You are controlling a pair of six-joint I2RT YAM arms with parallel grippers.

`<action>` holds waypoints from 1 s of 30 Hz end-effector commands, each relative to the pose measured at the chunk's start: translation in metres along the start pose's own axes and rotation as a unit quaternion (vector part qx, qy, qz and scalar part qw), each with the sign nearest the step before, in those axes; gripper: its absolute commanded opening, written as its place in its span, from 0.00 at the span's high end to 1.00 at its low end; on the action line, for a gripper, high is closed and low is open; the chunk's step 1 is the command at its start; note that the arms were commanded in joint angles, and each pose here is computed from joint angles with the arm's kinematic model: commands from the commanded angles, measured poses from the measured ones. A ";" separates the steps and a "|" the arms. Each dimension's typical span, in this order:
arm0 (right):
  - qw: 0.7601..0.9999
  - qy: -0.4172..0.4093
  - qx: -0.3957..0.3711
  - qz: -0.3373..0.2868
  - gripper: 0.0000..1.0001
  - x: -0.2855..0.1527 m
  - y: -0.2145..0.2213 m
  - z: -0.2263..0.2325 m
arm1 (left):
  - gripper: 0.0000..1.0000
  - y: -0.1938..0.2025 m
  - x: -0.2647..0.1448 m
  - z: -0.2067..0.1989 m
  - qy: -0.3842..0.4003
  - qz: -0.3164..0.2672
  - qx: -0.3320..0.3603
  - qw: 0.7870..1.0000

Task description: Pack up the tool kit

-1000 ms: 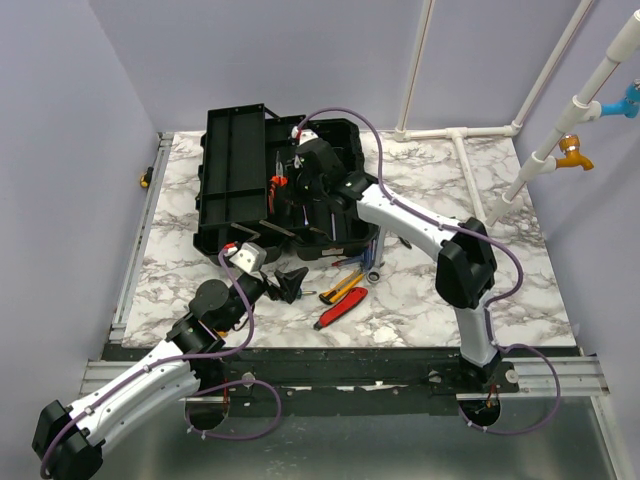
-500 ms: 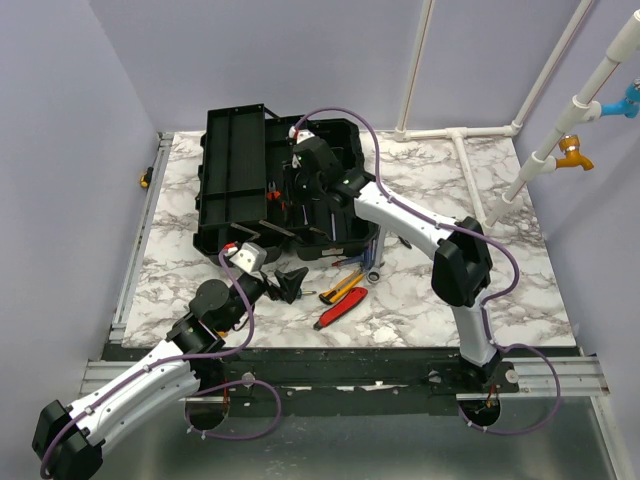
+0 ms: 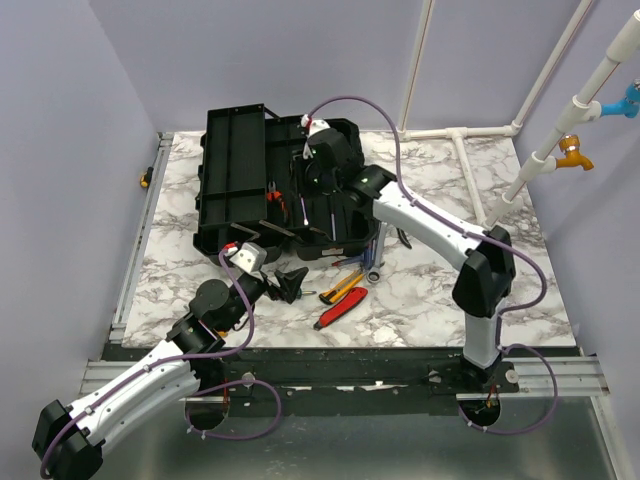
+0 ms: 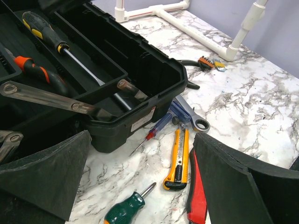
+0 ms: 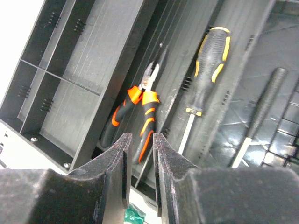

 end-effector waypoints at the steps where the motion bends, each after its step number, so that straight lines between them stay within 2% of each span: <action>1: 0.998 0.026 -0.011 -0.052 0.70 -0.038 -0.022 -0.005 | 0.05 -0.011 0.001 -0.002 0.007 -0.015 0.002 1.000; 9: 0.989 0.099 -0.006 -0.109 0.70 -0.083 -0.020 -0.038 | 0.05 -0.008 0.003 -0.002 0.005 -0.015 0.002 1.000; 12: 0.981 0.139 0.036 -0.129 0.68 -0.106 -0.007 -0.058 | 0.05 -0.009 0.005 -0.005 0.016 0.001 0.004 1.000; 18: 0.954 0.201 0.107 -0.197 0.28 -0.149 0.043 -0.112 | 0.01 -0.003 0.003 -0.030 0.109 -0.013 0.000 0.994; 19: 0.950 0.204 0.110 -0.207 0.26 -0.159 0.046 -0.117 | 0.02 0.000 0.007 -0.034 0.123 -0.006 0.002 0.992; 23: 0.942 0.233 0.097 -0.221 0.25 -0.179 0.070 -0.142 | 0.07 0.018 0.031 -0.053 0.154 0.107 0.020 0.982; 30: 0.928 0.240 0.110 -0.261 0.25 -0.187 0.105 -0.171 | 0.12 0.036 0.039 -0.094 0.191 0.192 0.076 0.960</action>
Point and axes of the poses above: each gripper's point midway between its finger pads, its own x axis out along the fingers, its own z axis along the line the jaws close on, y = z × x, the point moved 4 cm from there along -x, back along the fingers, and after that the axes turned 7 degrees about x, right-handed, at the moved point
